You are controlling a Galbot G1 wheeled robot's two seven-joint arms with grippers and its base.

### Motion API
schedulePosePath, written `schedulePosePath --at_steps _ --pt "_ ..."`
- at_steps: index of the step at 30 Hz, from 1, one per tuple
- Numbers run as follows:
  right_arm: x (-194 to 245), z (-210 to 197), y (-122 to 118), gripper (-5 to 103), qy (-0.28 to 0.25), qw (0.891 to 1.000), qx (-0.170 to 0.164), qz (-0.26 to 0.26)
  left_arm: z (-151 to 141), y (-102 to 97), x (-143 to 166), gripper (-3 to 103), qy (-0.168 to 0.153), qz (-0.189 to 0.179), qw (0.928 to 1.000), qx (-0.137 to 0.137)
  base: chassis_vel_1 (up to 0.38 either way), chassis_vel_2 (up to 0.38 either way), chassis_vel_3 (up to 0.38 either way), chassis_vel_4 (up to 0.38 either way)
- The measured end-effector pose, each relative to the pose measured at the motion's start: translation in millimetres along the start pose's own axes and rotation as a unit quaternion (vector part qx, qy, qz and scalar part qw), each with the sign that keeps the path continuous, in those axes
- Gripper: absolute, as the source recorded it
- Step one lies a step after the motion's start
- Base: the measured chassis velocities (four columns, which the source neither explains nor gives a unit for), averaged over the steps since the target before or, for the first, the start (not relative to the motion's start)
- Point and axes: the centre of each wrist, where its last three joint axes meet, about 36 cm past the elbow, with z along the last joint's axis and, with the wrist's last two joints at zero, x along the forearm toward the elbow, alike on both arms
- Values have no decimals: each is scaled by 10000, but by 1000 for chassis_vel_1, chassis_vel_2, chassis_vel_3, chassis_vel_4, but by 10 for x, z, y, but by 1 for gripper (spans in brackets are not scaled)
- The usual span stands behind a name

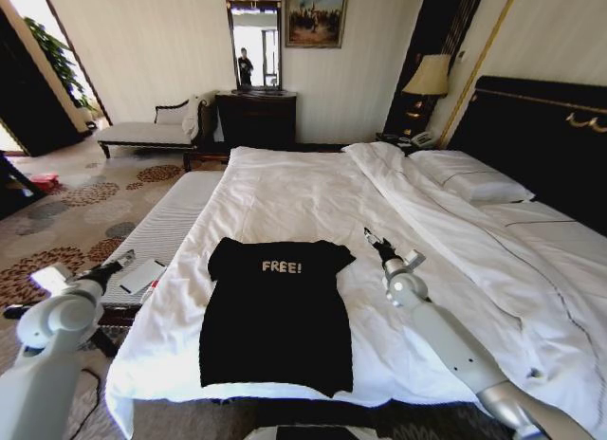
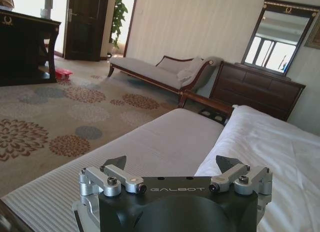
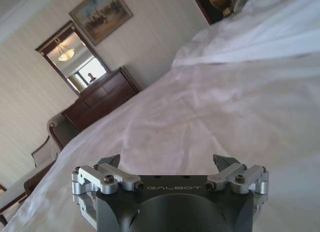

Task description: Fold the clothes on the bed.

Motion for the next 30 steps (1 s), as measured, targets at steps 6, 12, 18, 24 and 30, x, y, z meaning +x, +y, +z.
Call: schedulePosePath --at_steps 6,12,18,24,30 --pt "18 276 -77 100 473 9982 -290 238 -202 12 262 100 -220 -5 9998 -31 0 0 0 0" --pt "49 376 -62 100 583 9976 -316 190 -429 35 377 100 -427 57 9990 84 0 0 0 0" --pt "39 564 -73 81 723 9967 -303 231 -772 -58 481 100 -646 370 9963 421 0 0 0 0" --pt "-36 658 -80 54 688 9969 -301 213 -1164 -184 656 100 -1022 764 9913 314 0 0 0 0" --pt "-81 732 -94 38 635 9972 -310 245 -1267 -245 766 100 -1161 1005 9878 248 0 0 0 0"
